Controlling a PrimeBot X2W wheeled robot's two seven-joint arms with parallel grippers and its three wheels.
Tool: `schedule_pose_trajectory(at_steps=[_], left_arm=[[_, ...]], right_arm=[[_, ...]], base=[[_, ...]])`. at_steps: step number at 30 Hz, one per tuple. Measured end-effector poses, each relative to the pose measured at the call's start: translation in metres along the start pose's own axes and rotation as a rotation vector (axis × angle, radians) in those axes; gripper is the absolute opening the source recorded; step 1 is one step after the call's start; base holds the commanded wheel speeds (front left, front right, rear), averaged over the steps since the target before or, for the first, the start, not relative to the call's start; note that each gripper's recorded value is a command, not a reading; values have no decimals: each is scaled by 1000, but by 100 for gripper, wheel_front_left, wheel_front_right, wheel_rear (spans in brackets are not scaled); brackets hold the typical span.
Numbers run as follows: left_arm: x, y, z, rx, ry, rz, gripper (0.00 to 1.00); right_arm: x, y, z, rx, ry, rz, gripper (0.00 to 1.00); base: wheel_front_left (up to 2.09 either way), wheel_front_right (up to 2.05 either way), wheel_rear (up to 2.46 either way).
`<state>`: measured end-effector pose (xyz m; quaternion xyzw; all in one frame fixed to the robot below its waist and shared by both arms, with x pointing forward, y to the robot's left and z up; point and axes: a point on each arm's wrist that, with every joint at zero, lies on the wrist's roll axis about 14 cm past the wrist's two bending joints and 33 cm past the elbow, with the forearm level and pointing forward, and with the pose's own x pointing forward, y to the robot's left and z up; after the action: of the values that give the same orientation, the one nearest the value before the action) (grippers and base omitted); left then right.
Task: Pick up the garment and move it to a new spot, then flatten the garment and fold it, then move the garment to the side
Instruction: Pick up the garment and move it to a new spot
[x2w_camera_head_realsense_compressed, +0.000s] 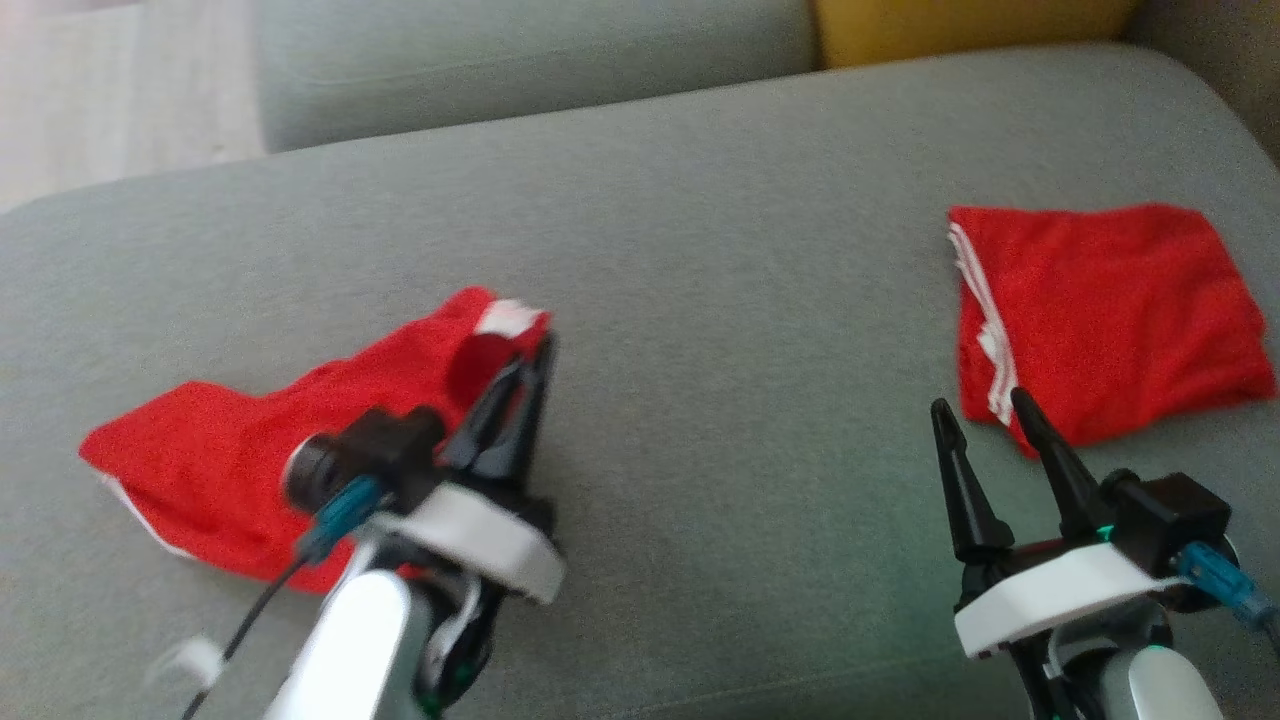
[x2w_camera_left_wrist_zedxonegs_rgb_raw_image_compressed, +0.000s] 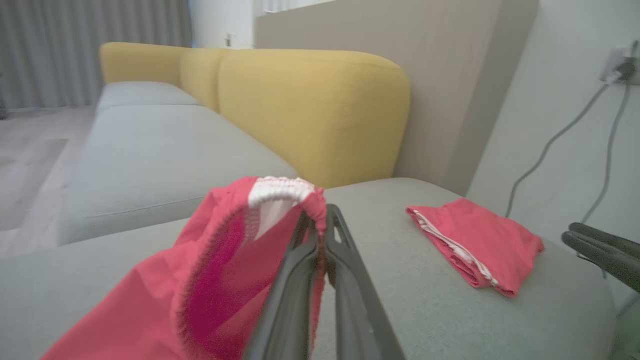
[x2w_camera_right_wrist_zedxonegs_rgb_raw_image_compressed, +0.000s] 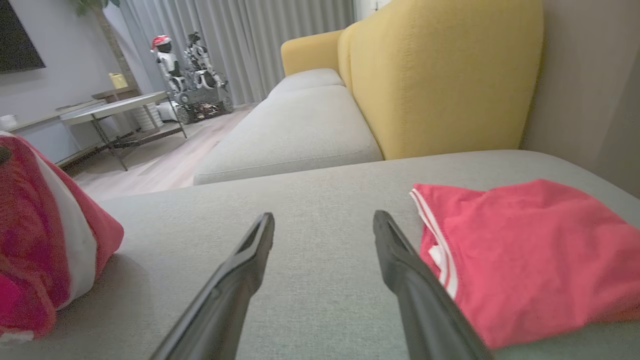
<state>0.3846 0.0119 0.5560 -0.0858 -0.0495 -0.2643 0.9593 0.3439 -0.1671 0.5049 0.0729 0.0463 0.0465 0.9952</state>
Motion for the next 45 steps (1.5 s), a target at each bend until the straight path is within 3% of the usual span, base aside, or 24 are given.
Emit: schedule_pose_trajectory(at_steps=[7,17,18,19,20,29,34,40,45], left_arm=[[49,-62,-37,-21,89,-246,0],[60,-101,-130,-83,372,-400,0],[59,-102,-135,-88,388,-404,9],[59,-102,-137,-95,396,-404,43],[59,-101,-139,-101,402,-401,100],[65,-81,-105,-117,262,-295,100],[63,-40,-73,-102,149,-138,100],[25,17,-62,-47,134,31,100],[-5,35,-57,-35,151,98,100]], right_arm=[[-6,-27,-2,25,4,-92,100],[-6,-55,-20,40,46,-184,100],[-6,-56,-22,41,49,-189,100],[-6,-57,-24,43,54,-191,100],[-6,-57,-25,48,56,-192,100],[5,-46,-20,47,34,-143,100],[15,-30,-15,37,22,-86,100],[27,-7,-7,27,5,-8,100],[24,4,-7,27,7,26,100]], base=[[0,0,0],[0,0,0],[0,0,0],[0,0,0],[0,0,0],[0,0,0],[0,0,0],[0,0,0],[0,0,0]])
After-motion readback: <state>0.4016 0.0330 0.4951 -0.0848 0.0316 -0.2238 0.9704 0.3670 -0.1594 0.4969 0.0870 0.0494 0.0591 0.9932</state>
